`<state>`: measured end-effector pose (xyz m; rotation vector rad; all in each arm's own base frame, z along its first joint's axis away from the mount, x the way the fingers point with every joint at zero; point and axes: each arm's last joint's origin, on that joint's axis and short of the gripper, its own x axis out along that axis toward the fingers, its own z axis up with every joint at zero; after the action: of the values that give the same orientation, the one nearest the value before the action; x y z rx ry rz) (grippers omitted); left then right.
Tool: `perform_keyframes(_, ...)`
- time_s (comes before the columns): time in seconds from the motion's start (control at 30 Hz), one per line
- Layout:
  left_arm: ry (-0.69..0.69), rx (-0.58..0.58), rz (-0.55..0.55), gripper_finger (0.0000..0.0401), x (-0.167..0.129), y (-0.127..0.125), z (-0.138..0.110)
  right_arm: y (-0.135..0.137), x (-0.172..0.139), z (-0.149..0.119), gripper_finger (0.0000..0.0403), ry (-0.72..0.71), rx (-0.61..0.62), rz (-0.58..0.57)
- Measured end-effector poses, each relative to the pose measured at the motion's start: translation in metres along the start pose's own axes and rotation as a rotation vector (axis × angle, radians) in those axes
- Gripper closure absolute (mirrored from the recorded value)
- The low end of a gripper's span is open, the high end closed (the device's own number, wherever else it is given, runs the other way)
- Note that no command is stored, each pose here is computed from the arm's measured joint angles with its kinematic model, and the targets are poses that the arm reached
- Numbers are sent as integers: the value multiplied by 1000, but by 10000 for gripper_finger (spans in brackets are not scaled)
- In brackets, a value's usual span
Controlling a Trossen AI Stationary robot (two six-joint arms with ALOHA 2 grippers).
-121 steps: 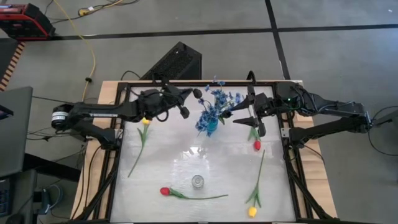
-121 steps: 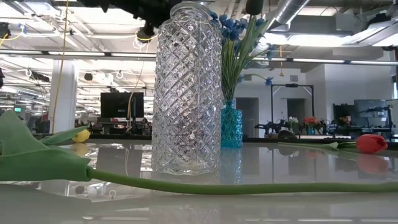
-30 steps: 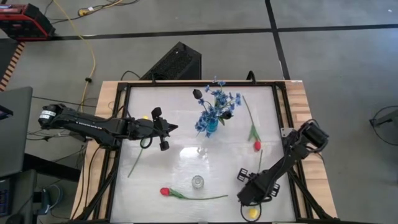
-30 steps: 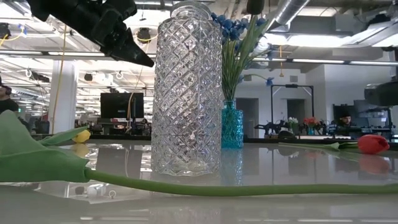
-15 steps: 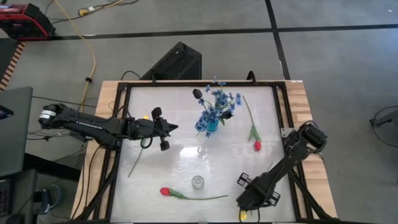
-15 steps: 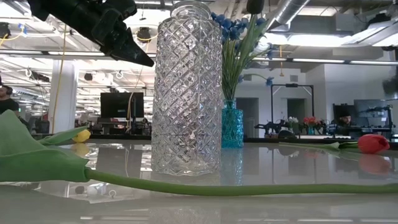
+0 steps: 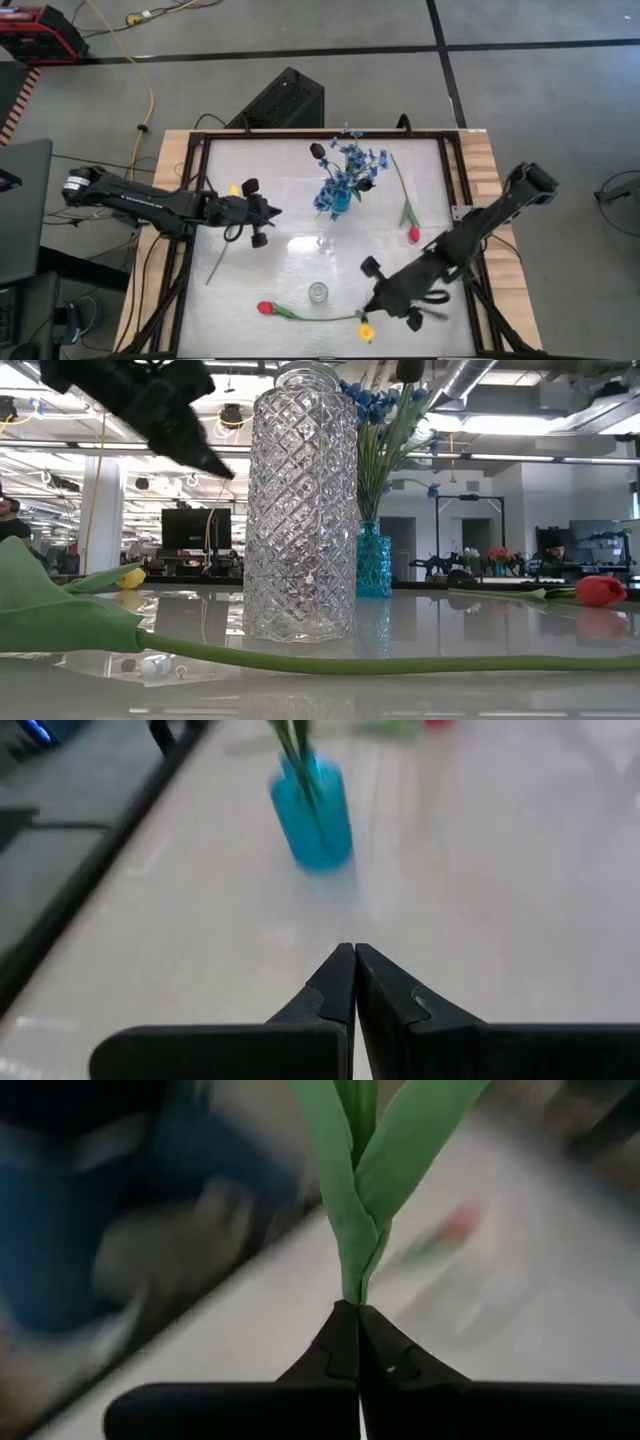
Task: Sort flowers into vase by color
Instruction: Put the bottom right yellow flower into the transparent vase
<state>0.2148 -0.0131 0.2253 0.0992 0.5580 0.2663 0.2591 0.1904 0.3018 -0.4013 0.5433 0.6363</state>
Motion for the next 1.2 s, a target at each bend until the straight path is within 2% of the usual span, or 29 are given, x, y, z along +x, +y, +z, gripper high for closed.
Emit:
perform_keyframes(0.13,54,-13,-7,401,-8,-3,-6,-11,-27,15,387,-283,50,-161)
perform_keyframes(0.27,63,-77,17,401,-23,-2,-9,-28,-40,21,386,-438,80,-258)
perform_keyframes(0.4,127,-191,34,401,-40,-1,-18,-45,-32,20,384,-524,66,-346)
perform_keyframes(0.53,204,-289,25,401,-55,1,-29,-63,-10,10,384,-498,83,-392)
perform_keyframes(0.7,194,-327,70,401,-64,-1,-33,-75,8,1,384,-466,85,-371)
perform_keyframes(1.0,175,-283,106,401,-64,-2,-33,-69,-23,15,384,-587,165,-323)
perform_keyframes(1.2,166,-271,129,401,-64,-1,-33,-68,-13,11,383,-567,257,-264)
